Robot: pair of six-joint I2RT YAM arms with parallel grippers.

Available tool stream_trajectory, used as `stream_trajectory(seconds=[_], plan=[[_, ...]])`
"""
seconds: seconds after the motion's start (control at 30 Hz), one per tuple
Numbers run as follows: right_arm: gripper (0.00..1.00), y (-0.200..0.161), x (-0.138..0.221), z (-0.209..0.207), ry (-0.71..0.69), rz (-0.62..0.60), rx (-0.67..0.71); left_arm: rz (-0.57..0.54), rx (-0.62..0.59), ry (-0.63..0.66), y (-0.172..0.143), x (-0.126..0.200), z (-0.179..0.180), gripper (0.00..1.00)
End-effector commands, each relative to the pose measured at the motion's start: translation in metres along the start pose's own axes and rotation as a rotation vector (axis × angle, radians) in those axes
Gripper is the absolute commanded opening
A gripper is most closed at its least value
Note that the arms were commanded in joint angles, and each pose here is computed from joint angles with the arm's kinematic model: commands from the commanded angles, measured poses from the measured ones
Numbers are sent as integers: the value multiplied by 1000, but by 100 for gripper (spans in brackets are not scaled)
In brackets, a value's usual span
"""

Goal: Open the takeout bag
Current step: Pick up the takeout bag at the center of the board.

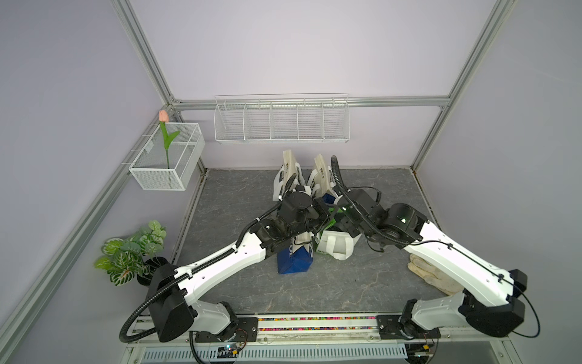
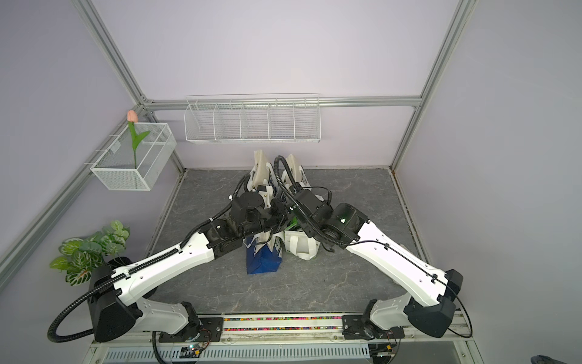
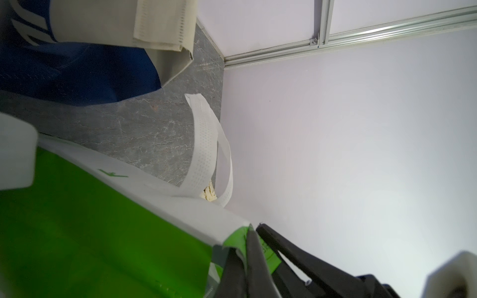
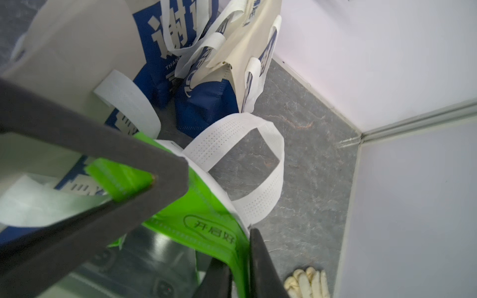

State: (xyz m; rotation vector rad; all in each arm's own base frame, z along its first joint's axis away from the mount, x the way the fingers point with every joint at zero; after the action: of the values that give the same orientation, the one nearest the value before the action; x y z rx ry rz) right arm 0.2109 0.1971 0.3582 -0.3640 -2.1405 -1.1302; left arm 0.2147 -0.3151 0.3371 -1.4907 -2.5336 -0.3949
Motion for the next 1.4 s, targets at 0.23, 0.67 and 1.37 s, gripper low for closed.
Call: stream_trajectory(seconds=[0.23,0.67,1.37], plan=[[7,-3,18,-40,152,132,-234,85,-340,160,6,51,-42,85],[7,-24,19,-51,328,235,-501,415,-535,212,-56,55,-18,82],[7,-32,29,-47,402,194,-549,302,-388,279,-51,-17,-14,75]])
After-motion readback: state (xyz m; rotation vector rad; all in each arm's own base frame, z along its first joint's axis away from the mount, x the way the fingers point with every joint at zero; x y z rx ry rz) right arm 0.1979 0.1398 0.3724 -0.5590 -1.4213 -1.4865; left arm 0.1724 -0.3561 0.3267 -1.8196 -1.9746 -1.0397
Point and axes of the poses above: each gripper's point midway between its finger pads, its own x axis back along the fingers, its own z axis along the line the jaws close on, y = z × x, the point moved 8 cm from there along x, back along the fingers, and after that the axes turned 1 degree about x, right-handed, at the moved point
